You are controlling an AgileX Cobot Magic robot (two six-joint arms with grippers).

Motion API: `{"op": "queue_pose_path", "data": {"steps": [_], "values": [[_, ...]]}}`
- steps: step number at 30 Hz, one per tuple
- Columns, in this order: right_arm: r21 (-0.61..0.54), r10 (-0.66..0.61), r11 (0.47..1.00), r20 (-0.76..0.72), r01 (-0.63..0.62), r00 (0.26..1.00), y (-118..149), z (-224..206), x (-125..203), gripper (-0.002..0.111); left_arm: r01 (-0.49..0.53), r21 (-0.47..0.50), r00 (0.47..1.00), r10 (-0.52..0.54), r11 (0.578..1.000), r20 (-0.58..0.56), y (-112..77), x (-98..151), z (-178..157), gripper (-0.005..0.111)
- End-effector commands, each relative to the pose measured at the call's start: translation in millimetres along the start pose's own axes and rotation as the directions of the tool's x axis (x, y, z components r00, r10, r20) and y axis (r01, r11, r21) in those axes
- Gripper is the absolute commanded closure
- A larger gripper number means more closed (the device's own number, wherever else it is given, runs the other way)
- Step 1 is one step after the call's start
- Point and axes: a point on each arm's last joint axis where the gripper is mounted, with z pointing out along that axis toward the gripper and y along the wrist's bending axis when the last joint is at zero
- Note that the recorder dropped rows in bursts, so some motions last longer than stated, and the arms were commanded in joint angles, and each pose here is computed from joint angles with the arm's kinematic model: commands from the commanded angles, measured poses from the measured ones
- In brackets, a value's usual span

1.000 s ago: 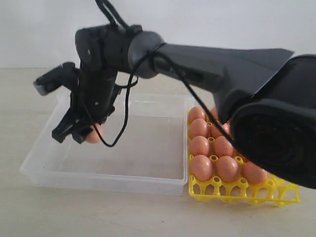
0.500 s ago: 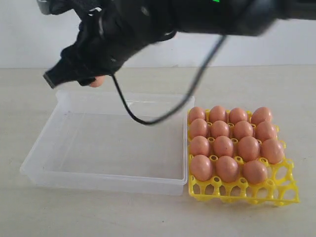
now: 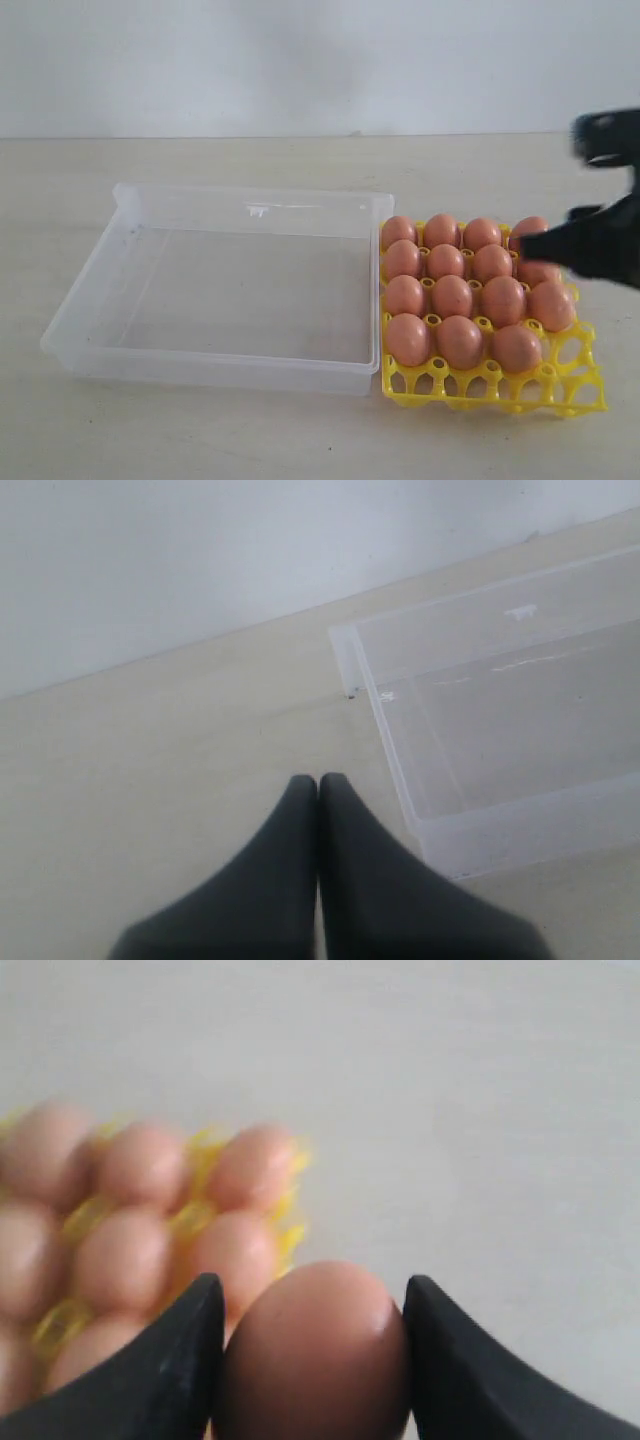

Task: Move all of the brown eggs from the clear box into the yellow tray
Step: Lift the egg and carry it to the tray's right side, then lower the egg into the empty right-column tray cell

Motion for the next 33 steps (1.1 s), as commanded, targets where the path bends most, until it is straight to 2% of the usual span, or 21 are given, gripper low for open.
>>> {"op": "queue_pose_path", "data": {"steps": [1,2,3,5,7,8,11,15,16,18,21,24,28,33], "values": [[-0.080,0.185,0.982,0.250,-0.171,0.950,-23.1,-8.8,-35.9,0.109,0.007,0.000,1.000,-0.007,1.000,0.010,0.0,-1.0,-0.2,0.111],[-0.143,0.198,0.975,0.235,-0.167,0.952,-21.9,-10.1,-44.4,0.109,0.007,0.000,1.000,-0.007,1.000,0.010,0.0,-1.0,-0.2,0.111],[-0.202,0.156,0.973,0.215,-0.112,0.964,-19.2,-8.8,-50.6,0.109,0.007,0.000,1.000,-0.007,1.000,0.010,0.0,-1.0,-0.2,0.111],[-0.309,0.009,0.949,0.205,0.056,0.979,-14.5,-4.6,-59.5,0.109,0.007,0.000,1.000,-0.007,1.000,0.010,0.0,-1.0,-0.2,0.111],[-0.458,-0.112,0.867,0.204,0.196,0.972,-11.9,2.1,-64.4,0.109,0.007,0.000,1.000,-0.007,1.000,0.010,0.0,-1.0,-0.2,0.111],[-0.517,-0.131,0.827,0.203,0.220,0.970,-15.4,5.6,-66.4,0.109,0.007,0.000,1.000,-0.007,1.000,0.010,0.0,-1.0,-0.2,0.111],[-0.748,-0.090,0.642,0.146,0.170,0.985,-22.4,12.0,-74.0,0.109,0.007,0.000,1.000,-0.007,1.000,0.010,0.0,-1.0,-0.2,0.111],[-0.943,0.064,0.333,0.054,0.030,0.996,-37.9,13.0,-84.8,0.109,0.007,0.000,1.000,-0.007,1.000,0.010,0.0,-1.0,-0.2,0.111],[-0.949,0.105,0.316,0.038,0.003,0.994,-41.5,16.0,-86.6,0.109,0.007,0.000,1.000,-0.007,1.000,0.010,0.0,-1.0,-0.2,0.111],[-0.944,0.139,0.322,-0.022,-0.067,0.990,-46.1,22.5,-85.7,0.109,0.007,0.000,1.000,-0.007,1.000,0.010,0.0,-1.0,-0.2,0.111],[-0.945,0.098,0.325,0.004,-0.028,0.995,-44.0,22.7,-77.4,0.109,0.007,0.000,1.000,-0.007,1.000,0.010,0.0,-1.0,-0.2,0.111],[-0.947,0.113,0.321,0.051,0.012,0.992,-40.2,16.0,-64.0,0.109,0.007,0.000,1.000,-0.007,1.000,0.010,0.0,-1.0,-0.2,0.111],[-0.941,0.153,0.336,0.077,0.022,0.985,-36.9,6.5,-27.6,0.109,0.007,0.000,1.000,-0.007,1.000,0.010,0.0,-1.0,-0.2,0.111],[-0.933,0.166,0.360,0.037,-0.025,0.985,-31.2,-1.4,28.0,0.109,0.007,0.000,1.000,-0.007,1.000,0.010,0.0,-1.0,-0.2,0.111]]}}
